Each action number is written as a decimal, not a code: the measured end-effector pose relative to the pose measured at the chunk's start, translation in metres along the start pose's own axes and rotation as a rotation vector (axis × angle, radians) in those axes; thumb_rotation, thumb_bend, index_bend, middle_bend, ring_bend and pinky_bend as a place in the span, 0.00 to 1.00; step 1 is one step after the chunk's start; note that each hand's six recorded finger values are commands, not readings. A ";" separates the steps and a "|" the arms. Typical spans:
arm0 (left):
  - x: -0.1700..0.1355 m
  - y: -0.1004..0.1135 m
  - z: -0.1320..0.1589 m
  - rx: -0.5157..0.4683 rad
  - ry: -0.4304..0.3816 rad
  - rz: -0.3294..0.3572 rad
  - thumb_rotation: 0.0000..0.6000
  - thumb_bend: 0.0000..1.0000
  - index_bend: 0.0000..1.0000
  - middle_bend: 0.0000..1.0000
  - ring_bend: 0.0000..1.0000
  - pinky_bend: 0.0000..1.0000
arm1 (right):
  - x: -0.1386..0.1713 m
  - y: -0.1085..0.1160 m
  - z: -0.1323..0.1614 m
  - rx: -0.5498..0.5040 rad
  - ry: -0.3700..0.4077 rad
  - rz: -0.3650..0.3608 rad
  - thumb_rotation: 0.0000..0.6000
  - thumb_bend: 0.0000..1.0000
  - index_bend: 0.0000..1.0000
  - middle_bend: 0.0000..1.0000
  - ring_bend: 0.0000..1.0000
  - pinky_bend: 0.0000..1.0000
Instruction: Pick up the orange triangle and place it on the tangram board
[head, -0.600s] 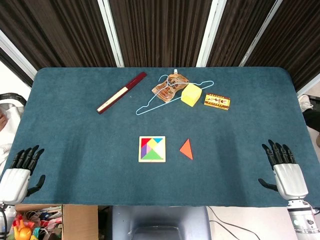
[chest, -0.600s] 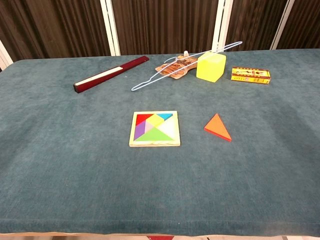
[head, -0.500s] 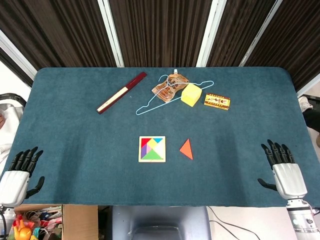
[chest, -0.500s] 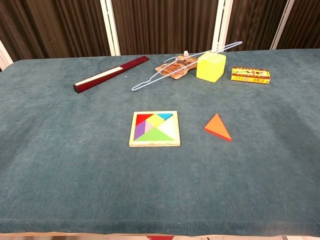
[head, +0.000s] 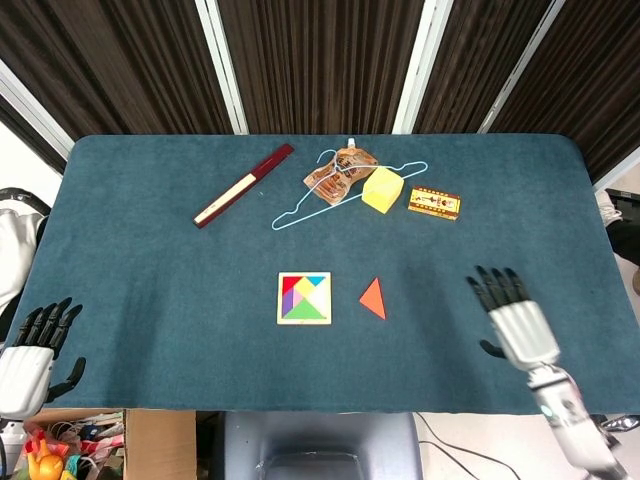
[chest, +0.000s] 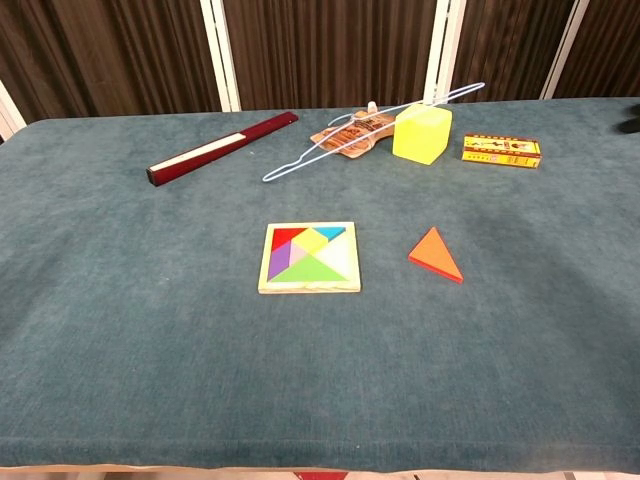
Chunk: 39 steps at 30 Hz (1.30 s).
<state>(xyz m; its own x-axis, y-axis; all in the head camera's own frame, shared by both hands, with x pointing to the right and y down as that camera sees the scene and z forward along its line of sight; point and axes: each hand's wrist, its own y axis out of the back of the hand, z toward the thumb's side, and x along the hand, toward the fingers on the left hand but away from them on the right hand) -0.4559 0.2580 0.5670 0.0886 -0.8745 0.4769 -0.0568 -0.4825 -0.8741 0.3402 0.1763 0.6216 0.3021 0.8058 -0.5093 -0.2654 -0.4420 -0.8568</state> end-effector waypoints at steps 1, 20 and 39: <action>0.000 -0.001 0.001 0.003 -0.002 -0.007 1.00 0.44 0.00 0.00 0.00 0.07 | -0.011 0.000 0.008 0.025 0.033 0.012 1.00 0.14 0.15 0.00 0.00 0.00; 0.009 -0.007 0.006 0.030 -0.007 -0.035 1.00 0.44 0.00 0.00 0.00 0.07 | -0.126 -0.021 0.121 0.405 0.299 0.152 1.00 0.27 0.30 0.00 0.00 0.00; 0.011 -0.004 0.002 0.011 0.008 -0.039 1.00 0.44 0.00 0.00 0.00 0.07 | -0.140 -0.036 0.143 0.442 0.330 0.167 1.00 0.36 0.43 0.00 0.00 0.00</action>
<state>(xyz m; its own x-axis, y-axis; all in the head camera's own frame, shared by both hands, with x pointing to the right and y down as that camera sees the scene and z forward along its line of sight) -0.4523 0.2503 0.5759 0.0823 -0.8554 0.5115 -0.0425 -0.5158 -0.8557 0.1762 0.1354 0.7350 0.4741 0.5427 -0.6933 -0.6699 -0.2886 -0.6841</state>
